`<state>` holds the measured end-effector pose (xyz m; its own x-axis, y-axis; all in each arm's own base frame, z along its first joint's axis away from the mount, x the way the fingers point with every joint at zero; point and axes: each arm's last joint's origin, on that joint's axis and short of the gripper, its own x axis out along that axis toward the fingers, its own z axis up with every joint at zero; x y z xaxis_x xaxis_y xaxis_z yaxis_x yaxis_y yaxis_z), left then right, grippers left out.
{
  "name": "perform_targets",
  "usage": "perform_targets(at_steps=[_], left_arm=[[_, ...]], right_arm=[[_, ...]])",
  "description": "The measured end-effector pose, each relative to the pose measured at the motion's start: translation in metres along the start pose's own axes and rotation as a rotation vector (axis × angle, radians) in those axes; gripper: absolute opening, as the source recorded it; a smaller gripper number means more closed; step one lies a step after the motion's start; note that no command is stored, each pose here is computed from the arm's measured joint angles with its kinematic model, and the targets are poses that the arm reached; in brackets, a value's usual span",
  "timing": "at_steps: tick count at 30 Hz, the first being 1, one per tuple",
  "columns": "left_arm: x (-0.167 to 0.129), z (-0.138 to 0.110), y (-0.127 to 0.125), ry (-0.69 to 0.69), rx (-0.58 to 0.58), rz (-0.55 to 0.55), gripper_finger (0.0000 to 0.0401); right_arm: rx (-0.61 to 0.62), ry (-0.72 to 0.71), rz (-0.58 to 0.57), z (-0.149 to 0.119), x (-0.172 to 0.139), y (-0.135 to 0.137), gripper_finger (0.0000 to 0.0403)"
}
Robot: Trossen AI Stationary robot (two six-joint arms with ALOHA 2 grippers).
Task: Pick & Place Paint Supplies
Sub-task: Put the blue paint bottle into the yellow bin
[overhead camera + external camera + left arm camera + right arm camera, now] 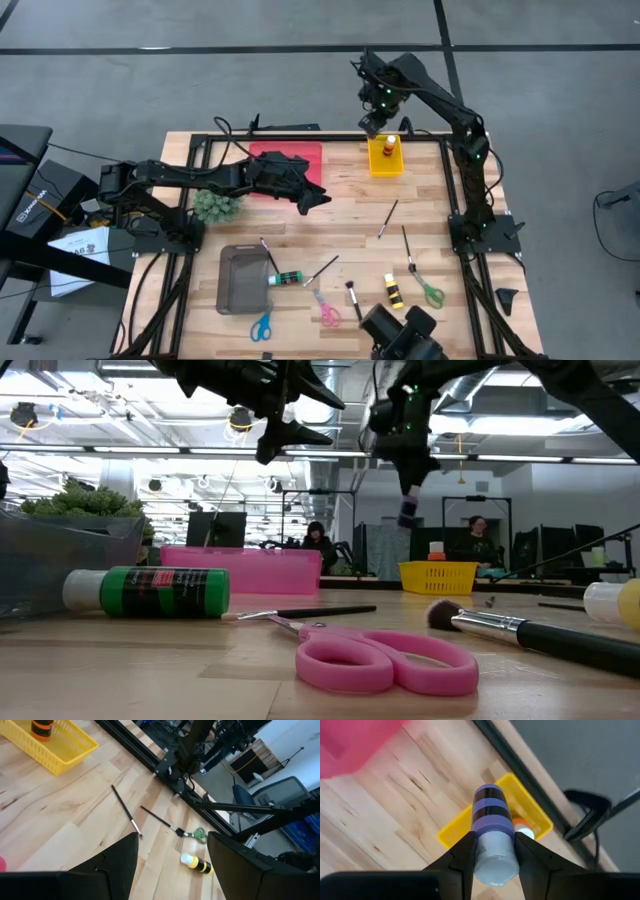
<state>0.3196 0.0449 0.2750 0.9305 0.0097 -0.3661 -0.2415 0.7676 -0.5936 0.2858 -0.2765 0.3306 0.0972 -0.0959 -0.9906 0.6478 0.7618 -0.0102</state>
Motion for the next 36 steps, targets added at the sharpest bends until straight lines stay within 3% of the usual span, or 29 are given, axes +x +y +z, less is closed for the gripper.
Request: perform_targets(at_steps=[12,36], left_arm=[[0.0,0.0,0.0,-0.001,0.035,0.001,0.0232],[0.0,0.0,0.0,0.001,0.03,0.004,0.0232]], right_arm=[[0.031,0.159,0.009,-0.009,0.042,-0.009,0.0107],[-0.039,0.196,0.018,0.004,0.083,-0.002,0.0107]])
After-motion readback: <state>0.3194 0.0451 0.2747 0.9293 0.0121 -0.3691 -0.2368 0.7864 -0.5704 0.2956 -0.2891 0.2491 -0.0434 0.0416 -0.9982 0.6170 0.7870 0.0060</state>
